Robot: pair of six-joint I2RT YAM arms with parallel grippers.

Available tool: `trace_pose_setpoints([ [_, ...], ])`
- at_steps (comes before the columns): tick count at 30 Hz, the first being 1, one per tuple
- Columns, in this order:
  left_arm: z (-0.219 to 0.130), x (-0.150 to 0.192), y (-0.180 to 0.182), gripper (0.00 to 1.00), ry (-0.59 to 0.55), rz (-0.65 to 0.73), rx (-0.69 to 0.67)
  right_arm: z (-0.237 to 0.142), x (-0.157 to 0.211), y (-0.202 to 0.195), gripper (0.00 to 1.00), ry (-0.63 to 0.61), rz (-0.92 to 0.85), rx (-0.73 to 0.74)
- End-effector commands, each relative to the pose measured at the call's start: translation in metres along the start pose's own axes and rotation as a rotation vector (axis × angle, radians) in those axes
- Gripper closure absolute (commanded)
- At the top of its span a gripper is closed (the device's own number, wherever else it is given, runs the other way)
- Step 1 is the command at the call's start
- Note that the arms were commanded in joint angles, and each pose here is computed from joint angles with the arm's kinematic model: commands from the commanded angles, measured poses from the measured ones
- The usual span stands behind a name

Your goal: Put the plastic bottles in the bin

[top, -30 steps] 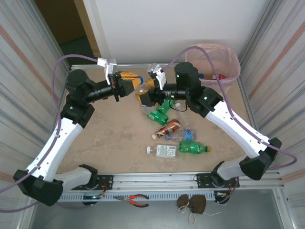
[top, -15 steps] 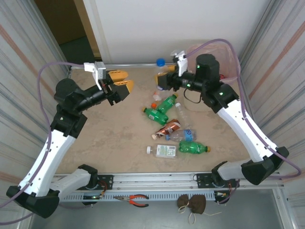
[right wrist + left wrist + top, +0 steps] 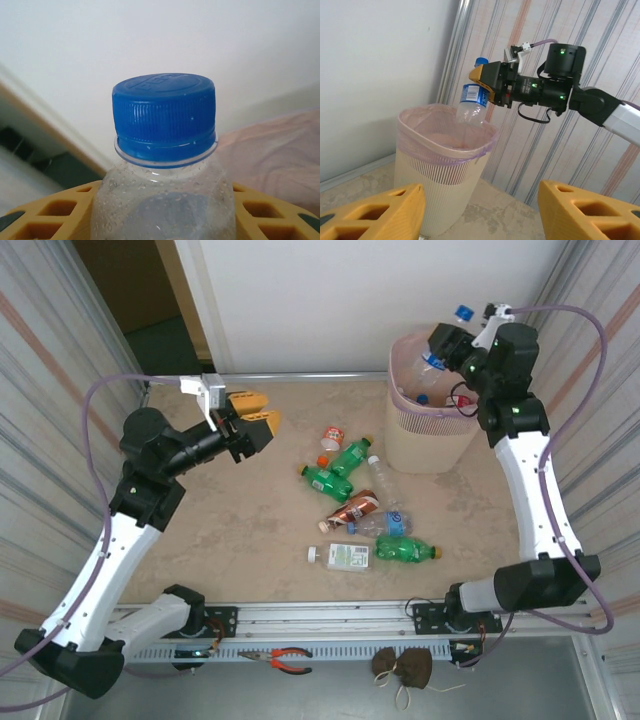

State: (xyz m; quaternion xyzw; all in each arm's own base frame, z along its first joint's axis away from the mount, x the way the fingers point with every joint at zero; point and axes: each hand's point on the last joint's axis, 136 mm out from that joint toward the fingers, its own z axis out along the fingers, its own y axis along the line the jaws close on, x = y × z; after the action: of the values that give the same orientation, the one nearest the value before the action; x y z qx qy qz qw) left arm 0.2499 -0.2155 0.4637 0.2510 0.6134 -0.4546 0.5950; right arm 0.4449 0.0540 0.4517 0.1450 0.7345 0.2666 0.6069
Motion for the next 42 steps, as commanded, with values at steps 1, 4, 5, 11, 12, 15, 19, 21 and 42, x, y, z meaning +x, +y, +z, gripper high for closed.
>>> trace_pose_setpoints([
  [1, -0.001, -0.004, -0.001, 0.39, -0.026, 0.006, -0.002, 0.021, -0.019, -0.04, 0.61, -0.105, 0.248, 0.105],
  [4, 0.0, -0.003, 0.001, 0.39, -0.028, -0.003, -0.002, 0.039, -0.014, -0.077, 0.62, -0.16, 0.461, 0.227],
  [5, 0.0, -0.002, 0.001, 0.39, -0.027, -0.005, -0.003, 0.044, -0.009, -0.087, 0.61, -0.166, 0.534, 0.265],
  [11, 0.0, 0.003, 0.004, 0.39, -0.022, -0.021, -0.008, 0.079, 0.034, -0.13, 0.57, -0.18, 0.851, 0.469],
  [12, 0.0, 0.004, 0.004, 0.39, -0.023, -0.022, -0.007, 0.085, 0.041, -0.133, 0.56, -0.185, 0.876, 0.489],
  [15, 0.0, 0.007, 0.005, 0.39, -0.019, -0.035, -0.009, 0.099, 0.061, -0.143, 0.54, -0.206, 0.929, 0.565],
  [19, 0.0, 0.01, 0.007, 0.39, -0.016, -0.04, -0.016, 0.12, 0.09, -0.15, 0.52, -0.202, 0.988, 0.615],
  [21, -0.001, 0.011, 0.008, 0.39, -0.015, -0.042, -0.019, 0.129, 0.109, -0.155, 0.52, -0.178, 1.014, 0.651],
  [42, 0.0, 0.018, 0.013, 0.39, -0.015, -0.071, -0.029, 0.146, 0.141, -0.177, 0.2, -0.094, 1.057, 0.781],
])
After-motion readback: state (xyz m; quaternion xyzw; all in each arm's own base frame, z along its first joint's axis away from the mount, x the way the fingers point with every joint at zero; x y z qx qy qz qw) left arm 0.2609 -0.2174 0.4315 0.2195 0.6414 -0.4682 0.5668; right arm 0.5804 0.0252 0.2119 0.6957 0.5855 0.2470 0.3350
